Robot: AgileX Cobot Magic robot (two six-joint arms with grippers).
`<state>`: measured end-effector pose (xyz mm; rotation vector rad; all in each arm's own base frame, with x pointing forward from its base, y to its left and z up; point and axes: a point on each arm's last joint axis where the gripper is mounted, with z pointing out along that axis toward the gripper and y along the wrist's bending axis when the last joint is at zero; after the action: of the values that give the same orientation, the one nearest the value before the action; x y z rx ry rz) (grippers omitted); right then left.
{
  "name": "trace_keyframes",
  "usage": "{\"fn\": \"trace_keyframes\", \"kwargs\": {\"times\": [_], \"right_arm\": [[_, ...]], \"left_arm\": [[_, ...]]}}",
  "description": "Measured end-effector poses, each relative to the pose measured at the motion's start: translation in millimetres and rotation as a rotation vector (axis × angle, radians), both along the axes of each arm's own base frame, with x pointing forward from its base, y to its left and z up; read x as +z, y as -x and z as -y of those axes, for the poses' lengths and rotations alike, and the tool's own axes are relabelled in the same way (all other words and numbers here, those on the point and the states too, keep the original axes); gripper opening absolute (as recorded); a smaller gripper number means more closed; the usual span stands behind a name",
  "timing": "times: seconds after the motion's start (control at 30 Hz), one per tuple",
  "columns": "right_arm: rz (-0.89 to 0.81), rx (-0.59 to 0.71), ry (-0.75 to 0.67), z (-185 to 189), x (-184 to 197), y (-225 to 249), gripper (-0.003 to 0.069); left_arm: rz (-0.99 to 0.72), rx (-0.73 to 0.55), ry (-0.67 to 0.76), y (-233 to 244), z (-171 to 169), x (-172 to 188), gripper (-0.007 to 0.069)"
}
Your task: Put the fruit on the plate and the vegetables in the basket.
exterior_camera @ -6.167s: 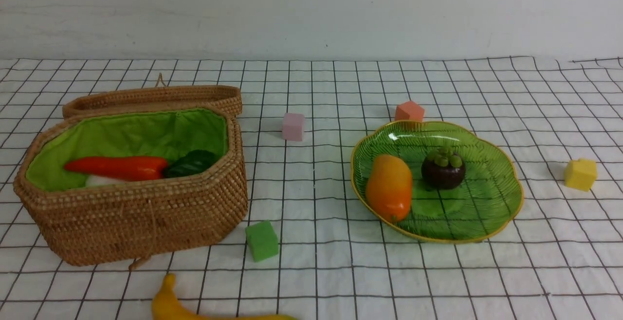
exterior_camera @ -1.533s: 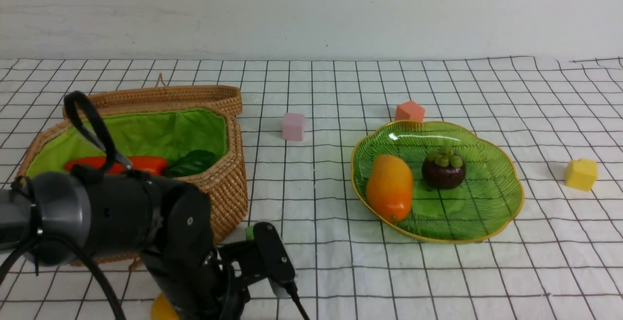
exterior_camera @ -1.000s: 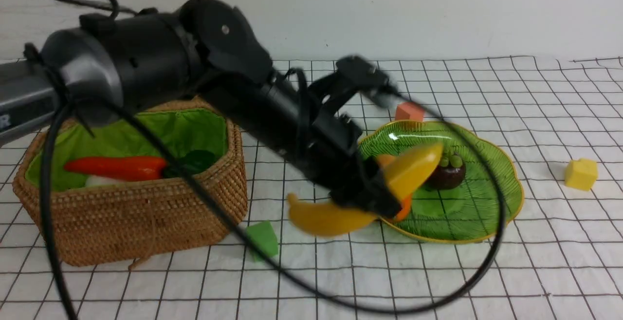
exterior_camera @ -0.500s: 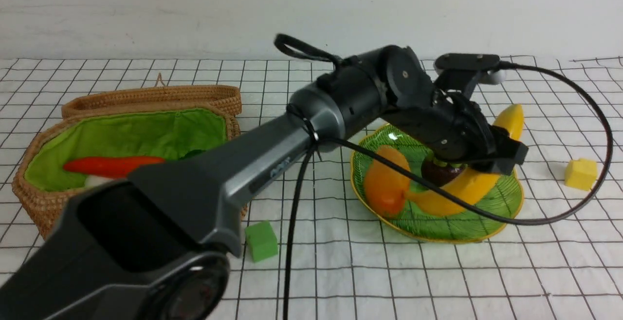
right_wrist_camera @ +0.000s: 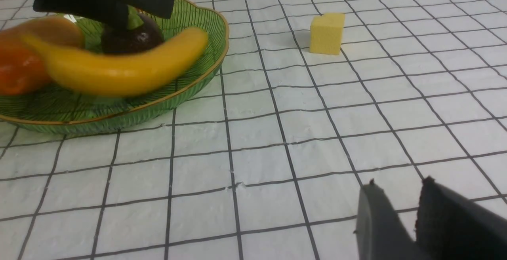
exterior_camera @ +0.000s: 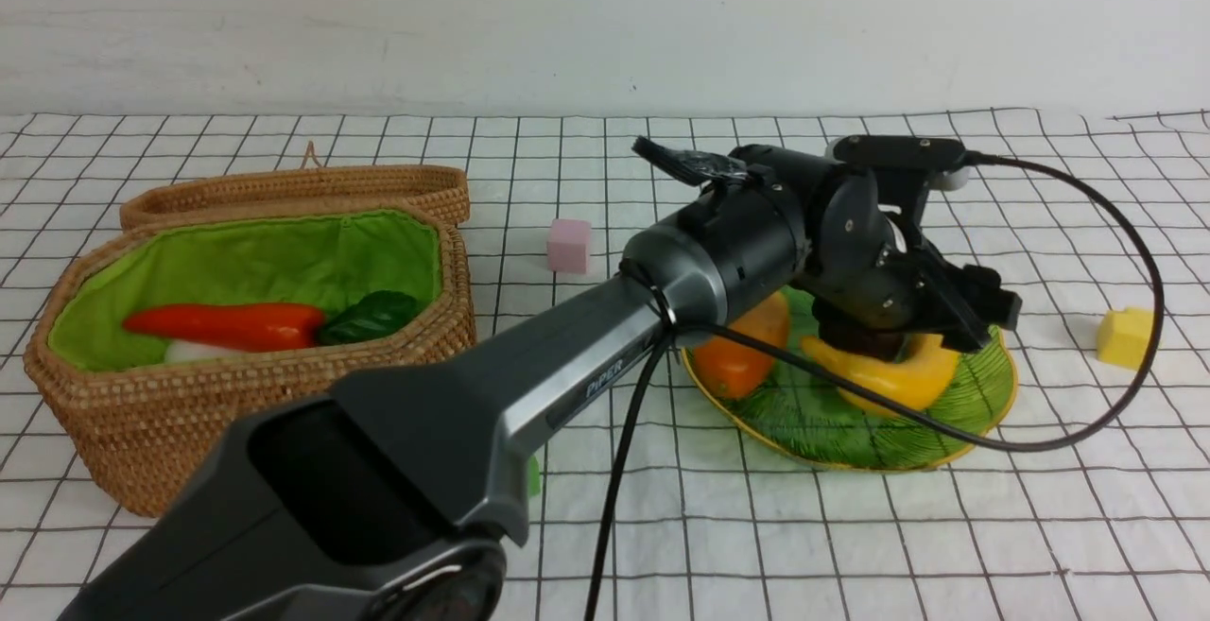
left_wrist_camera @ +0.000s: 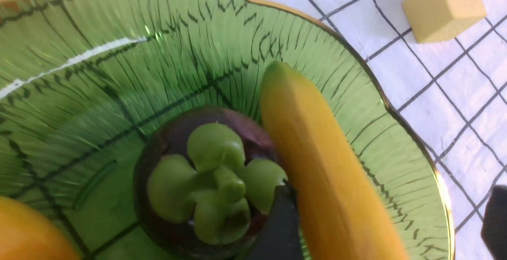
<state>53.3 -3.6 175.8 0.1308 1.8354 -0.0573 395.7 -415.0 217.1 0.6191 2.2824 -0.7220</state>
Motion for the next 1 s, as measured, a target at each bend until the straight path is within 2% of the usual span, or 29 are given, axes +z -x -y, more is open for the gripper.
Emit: {"fn": "trace_keyframes", "kwargs": {"times": [0.07, 0.2, 0.3, 0.4, 0.43, 0.47, 0.57, 0.67, 0.7, 0.73, 0.77, 0.9, 1.0], "right_arm": [[0.000, 0.000, 0.000, 0.0, 0.0, 0.0, 0.0188], [0.000, 0.000, 0.000, 0.0, 0.0, 0.0, 0.0193], [0.000, 0.000, 0.000, 0.0, 0.0, 0.0, 0.0197], [0.000, 0.000, 0.000, 0.0, 0.0, 0.0, 0.0200], [0.000, 0.000, 0.000, 0.0, 0.0, 0.0, 0.0201], [0.000, 0.000, 0.000, 0.0, 0.0, 0.0, 0.0204], [0.001, 0.000, 0.000, 0.0, 0.1, 0.0, 0.0209], [0.001, 0.000, 0.000, 0.0, 0.1, 0.0, 0.0212], [0.001, 0.000, 0.000, 0.0, 0.1, 0.0, 0.0215], [0.001, 0.000, 0.000, 0.0, 0.1, 0.0, 0.0215], [0.001, 0.000, 0.000, 0.0, 0.1, 0.0, 0.0216], [0.001, 0.000, 0.000, 0.0, 0.1, 0.0, 0.0219], [0.001, 0.000, 0.001, 0.0, 0.1, 0.0, 0.0225]], "left_arm": [[-0.007, -0.002, -0.008, 0.7, -0.5, 0.0, 0.0665], [-0.016, -0.022, -0.059, 8.5, -8.9, 22.8, 0.0647], [0.024, -0.040, -0.103, 17.8, -25.0, 64.9, 0.0581], [0.039, -0.047, -0.126, 29.1, -53.3, 115.8, 0.0482], [0.038, -0.049, -0.131, 31.7, -57.5, 122.8, 0.0474], [0.029, -0.047, -0.155, 37.7, -81.4, 149.6, 0.0391], [0.033, -0.026, -0.187, 51.4, -127.9, 190.9, 0.0231], [0.046, 0.006, -0.193, 70.8, -165.1, 218.4, 0.0117], [0.030, 0.026, -0.205, 81.7, -184.1, 223.5, 0.0051], [0.041, 0.030, -0.199, 87.4, -189.6, 229.8, 0.0034], [0.025, 0.050, -0.210, 103.6, -210.1, 233.4, -0.0013], [0.019, 0.083, -0.215, 164.9, -261.6, 241.8, -0.0013], [-0.031, 0.085, -0.226, 212.1, -290.0, 219.6, -0.0013]]}}
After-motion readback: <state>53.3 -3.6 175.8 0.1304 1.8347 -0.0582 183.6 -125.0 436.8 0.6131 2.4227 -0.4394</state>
